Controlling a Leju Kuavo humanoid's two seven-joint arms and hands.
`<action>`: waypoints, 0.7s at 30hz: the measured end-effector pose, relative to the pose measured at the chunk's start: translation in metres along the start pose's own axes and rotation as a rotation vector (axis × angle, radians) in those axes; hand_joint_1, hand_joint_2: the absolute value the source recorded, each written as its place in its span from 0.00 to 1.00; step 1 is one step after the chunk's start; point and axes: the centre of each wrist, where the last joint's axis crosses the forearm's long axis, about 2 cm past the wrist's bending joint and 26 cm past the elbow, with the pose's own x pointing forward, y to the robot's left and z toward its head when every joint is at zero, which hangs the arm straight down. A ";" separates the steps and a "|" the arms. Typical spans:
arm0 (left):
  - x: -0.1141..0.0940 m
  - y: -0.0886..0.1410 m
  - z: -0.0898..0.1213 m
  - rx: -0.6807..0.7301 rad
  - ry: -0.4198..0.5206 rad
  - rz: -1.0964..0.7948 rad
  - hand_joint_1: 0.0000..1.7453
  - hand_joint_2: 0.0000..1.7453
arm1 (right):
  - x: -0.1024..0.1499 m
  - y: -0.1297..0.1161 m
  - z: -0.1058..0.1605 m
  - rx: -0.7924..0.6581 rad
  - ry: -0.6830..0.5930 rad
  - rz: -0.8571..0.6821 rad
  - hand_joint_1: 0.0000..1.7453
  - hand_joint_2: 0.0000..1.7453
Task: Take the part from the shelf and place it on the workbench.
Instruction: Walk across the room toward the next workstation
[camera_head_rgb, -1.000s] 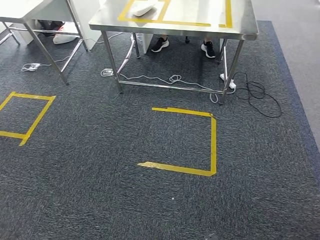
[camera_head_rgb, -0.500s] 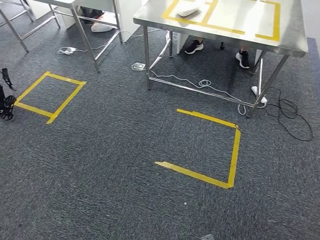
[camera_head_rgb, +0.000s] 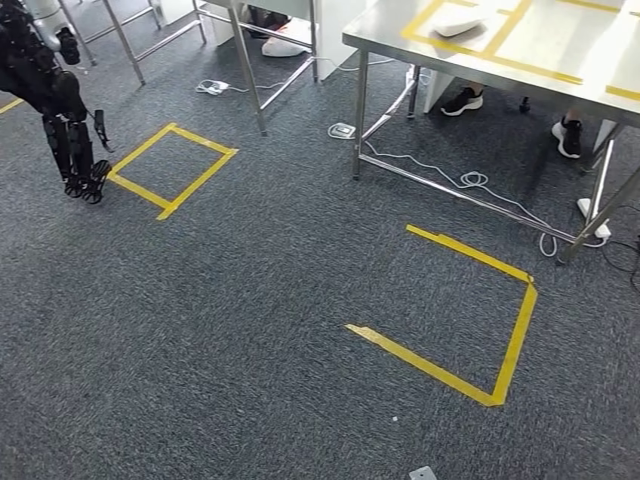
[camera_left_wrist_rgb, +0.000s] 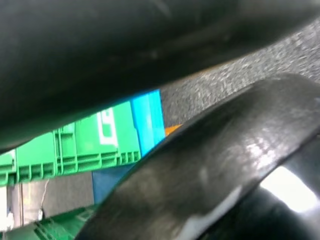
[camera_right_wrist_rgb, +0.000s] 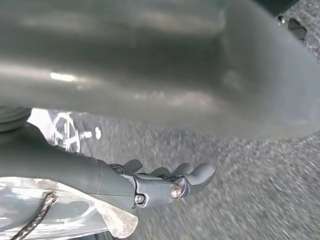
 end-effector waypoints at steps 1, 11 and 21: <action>0.000 0.000 0.000 -0.002 0.001 -0.001 0.00 0.00 | 0.001 0.000 0.000 -0.004 -0.002 0.009 0.00 0.00; 0.003 0.001 -0.001 -0.006 0.003 -0.005 0.00 0.00 | 0.004 -0.001 -0.001 -0.038 -0.025 0.103 0.00 0.00; 0.007 -0.003 0.001 -0.011 0.011 0.005 0.00 0.00 | 0.002 -0.003 -0.001 -0.056 -0.030 0.159 0.00 0.00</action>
